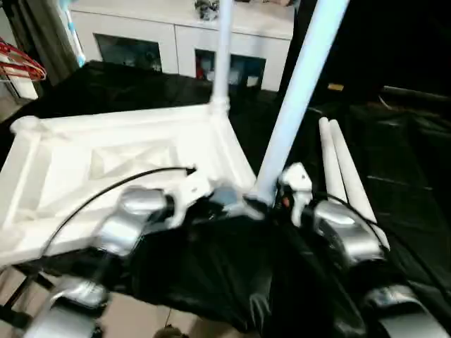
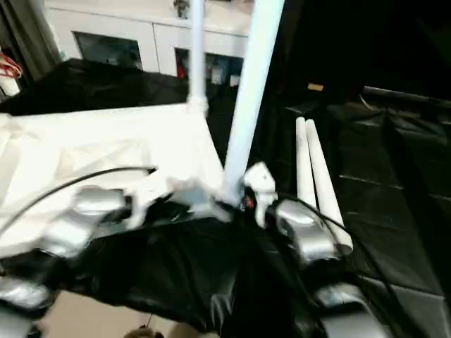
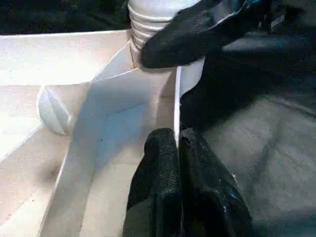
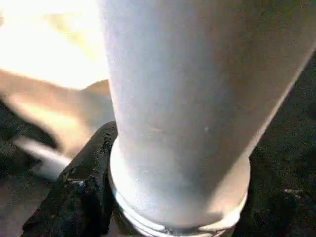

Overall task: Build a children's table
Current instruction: Rotate leg to tighten

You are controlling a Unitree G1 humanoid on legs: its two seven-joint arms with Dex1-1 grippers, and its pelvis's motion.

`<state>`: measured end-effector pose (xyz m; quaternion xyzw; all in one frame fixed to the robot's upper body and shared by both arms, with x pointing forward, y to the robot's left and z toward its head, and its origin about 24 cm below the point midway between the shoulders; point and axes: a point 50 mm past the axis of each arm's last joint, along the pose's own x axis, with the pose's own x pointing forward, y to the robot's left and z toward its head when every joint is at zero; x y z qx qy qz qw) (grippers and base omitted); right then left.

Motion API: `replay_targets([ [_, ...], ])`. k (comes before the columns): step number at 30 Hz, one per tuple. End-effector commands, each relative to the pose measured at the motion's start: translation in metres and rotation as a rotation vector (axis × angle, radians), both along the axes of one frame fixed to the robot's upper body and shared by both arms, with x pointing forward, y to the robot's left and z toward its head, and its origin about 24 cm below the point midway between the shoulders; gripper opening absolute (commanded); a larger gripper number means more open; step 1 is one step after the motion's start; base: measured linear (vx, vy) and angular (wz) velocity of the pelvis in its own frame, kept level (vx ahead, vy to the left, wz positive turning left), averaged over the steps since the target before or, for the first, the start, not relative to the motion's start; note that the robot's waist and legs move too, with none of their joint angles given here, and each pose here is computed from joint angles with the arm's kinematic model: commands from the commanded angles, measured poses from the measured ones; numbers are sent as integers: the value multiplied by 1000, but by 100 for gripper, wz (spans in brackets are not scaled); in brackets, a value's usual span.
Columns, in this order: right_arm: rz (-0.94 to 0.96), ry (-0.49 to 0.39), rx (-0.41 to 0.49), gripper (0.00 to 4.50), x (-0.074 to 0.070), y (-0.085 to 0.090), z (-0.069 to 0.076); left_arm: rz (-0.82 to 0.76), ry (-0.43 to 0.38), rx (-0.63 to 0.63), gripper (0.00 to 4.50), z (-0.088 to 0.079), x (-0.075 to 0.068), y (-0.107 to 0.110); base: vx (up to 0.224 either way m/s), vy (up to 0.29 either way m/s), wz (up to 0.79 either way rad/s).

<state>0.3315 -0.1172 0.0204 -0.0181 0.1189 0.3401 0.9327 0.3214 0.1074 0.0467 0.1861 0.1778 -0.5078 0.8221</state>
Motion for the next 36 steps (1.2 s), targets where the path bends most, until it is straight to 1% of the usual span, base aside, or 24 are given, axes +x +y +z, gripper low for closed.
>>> replay_targets([
  [1, -72, 81, -25, 277, -4, 21, -17, 105, -54, -26, 0, 4, 10, -17, 0, 0, 0],
  [2, -96, 88, -16, 277, -4, 25, -18, 117, -64, -24, 0, 4, 11, -20, 0, 0, 0],
  [3, -96, 88, -16, 277, -4, 25, -18, 117, -64, -24, 0, 4, 11, -20, 0, 0, 0],
  [5, -88, 68, -8, 277, -4, 38, -17, 110, -70, -36, 0, 4, 10, -32, 0, 0, 0],
  [6, -85, 65, -6, 277, -4, 40, -17, 106, -69, -38, 0, 4, 10, -33, 0, 0, 0],
  [7, -69, 69, 40, 312, -4, 44, -15, 67, -73, -47, 0, 4, 6, -37, 0, 0, 0],
  [8, -68, 71, 46, 333, -4, 44, -15, 62, -72, -48, 0, 4, 6, -37, 0, 0, 0],
  [9, -64, 73, 59, 347, -4, 44, -14, 51, -71, -52, 0, 4, 5, -37, 0, 0, 0],
  [10, -53, 66, 64, 349, -3, 43, -12, 33, -71, -56, 0, 4, 3, -37, 0, 0, 0],
  [11, -48, 58, 60, 356, -3, 41, -11, 20, -73, -58, 0, 3, 2, -36, 0, 0, 0],
  [12, -46, 46, 46, 368, -1, 34, -9, -11, -68, -69, 0, 4, -2, -32, 0, 0, 0],
  [13, -46, 46, 46, 381, -1, 34, -9, -11, -68, -70, 0, 4, -2, -32, 0, 0, 0],
  [14, -43, 40, 39, 381, 0, 31, -8, -23, -64, -74, 0, 4, -3, -31, 0, 0, 0],
  [16, 48, 24, 43, 381, 0, 20, -2, -85, -48, -63, 0, 2, -9, -22, 0, 0, 0],
  [19, 183, 2, 23, 381, -6, 13, 2, -128, -25, -49, 0, 0, -14, -14, 0, 0, 0],
  [21, 303, -15, -10, 381, -13, 8, 4, -159, -1, -41, 0, 0, -17, -7, 0, 0, 0],
  [22, 397, -18, -39, 381, -20, 4, 4, -186, 18, -37, 0, 0, -20, -2, 0, 0, 0],
  [23, 403, -18, -41, 381, -21, 4, 4, -188, 19, -37, 0, 0, -20, -2, 0, 0, 0],
  [30, 653, 13, -97, 381, -39, -9, 7, -281, 72, -12, 0, 3, -28, 16, 0, 0, 0],
  [32, 672, 15, -99, 381, -40, -10, 8, -289, 77, -8, 0, 3, -29, 17, 0, 0, 0],
  [33, 672, 15, -99, 366, -40, -10, 8, -289, 77, -8, 0, 3, -29, 17, 0, 0, 0],
  [34, 694, 18, -93, 366, -41, -10, 10, -306, 93, -5, 0, 3, -30, 21, 0, 0, 0],
  [36, 725, 19, -81, 345, -43, -9, 13, -326, 114, -3, 0, 4, -33, 25, 0, 0, 0],
])
